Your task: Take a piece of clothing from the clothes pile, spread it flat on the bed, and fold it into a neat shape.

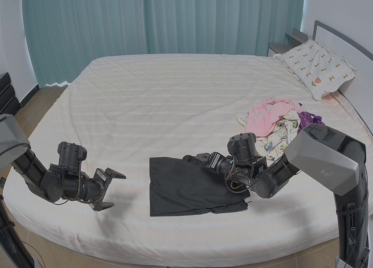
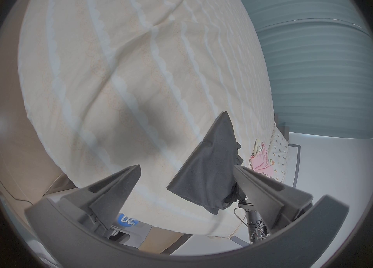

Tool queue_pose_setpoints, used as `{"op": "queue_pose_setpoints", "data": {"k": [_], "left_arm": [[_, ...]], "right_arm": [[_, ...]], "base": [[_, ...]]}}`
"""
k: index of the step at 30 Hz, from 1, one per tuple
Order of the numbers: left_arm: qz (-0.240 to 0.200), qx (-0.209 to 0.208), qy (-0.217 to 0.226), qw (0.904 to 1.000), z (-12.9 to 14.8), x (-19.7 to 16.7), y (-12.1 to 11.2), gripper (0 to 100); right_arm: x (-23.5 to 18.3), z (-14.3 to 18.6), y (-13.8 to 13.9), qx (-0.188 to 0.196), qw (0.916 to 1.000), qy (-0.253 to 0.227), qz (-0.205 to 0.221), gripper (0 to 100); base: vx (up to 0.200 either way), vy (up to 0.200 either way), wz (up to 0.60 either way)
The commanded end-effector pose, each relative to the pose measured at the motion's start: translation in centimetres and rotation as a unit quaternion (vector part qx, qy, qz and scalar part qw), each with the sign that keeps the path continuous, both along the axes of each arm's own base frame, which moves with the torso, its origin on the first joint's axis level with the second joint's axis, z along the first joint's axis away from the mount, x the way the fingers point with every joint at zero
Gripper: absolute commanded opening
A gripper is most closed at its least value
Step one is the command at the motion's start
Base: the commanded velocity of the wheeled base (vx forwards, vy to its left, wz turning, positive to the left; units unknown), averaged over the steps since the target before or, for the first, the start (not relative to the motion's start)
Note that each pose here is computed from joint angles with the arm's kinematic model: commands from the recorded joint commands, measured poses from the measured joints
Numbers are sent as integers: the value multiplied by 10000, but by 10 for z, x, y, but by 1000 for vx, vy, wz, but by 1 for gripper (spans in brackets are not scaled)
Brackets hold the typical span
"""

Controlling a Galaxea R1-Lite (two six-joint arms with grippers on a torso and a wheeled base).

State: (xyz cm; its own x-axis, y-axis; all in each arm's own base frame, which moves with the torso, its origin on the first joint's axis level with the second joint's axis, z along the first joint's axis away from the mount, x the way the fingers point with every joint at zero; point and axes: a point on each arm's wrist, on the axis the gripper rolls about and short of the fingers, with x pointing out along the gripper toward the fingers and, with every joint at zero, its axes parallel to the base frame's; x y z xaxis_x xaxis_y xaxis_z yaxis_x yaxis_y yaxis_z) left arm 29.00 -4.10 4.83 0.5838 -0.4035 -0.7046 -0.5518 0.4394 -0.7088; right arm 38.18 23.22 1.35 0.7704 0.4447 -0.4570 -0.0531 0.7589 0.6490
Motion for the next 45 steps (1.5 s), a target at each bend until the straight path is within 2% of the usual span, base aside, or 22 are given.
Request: {"op": "queue_pose_setpoints", "data": {"k": [1,4,7,12,19,23,28,34,37,38,45], "left_arm": [[1,0,21,10000,-1,0,0,100],[1,0,21,10000,-1,0,0,100],[-6,0,21,10000,-1,0,0,100],[-18,20,19,10000,-1,-1,0,100],[-23,24,16,10000,-1,-1,0,100],[-23,25,24,10000,-2,-1,0,100],[-23,24,16,10000,-1,-1,0,100],[-23,24,16,10000,-1,-1,0,100],[-23,24,16,10000,-1,-1,0,100],[-23,24,16,10000,-1,-1,0,100],[-23,26,31,10000,-2,-2,0,100]], "right_arm": [[12,-14,3,-37,9999,126,23,100],[22,-24,2,-72,9998,176,-18,100],[43,-28,-8,-37,9996,64,-254,100],[65,-22,-35,-39,9973,-50,-725,100],[67,4,-61,28,9952,-186,-961,100],[63,5,-67,27,9958,-92,-908,100],[56,-16,-69,-284,9985,100,-467,100],[56,-24,-64,-271,9994,133,-182,100],[57,-33,-63,-499,9987,65,4,100],[57,-35,-63,-557,9984,50,38,0],[56,-35,-68,-606,9981,52,20,0]], "base": [[0,0,0],[0,0,0],[0,0,0],[0,0,0],[0,0,0],[0,0,0],[0,0,0],[0,0,0],[0,0,0],[0,0,0],[0,0,0]]}}
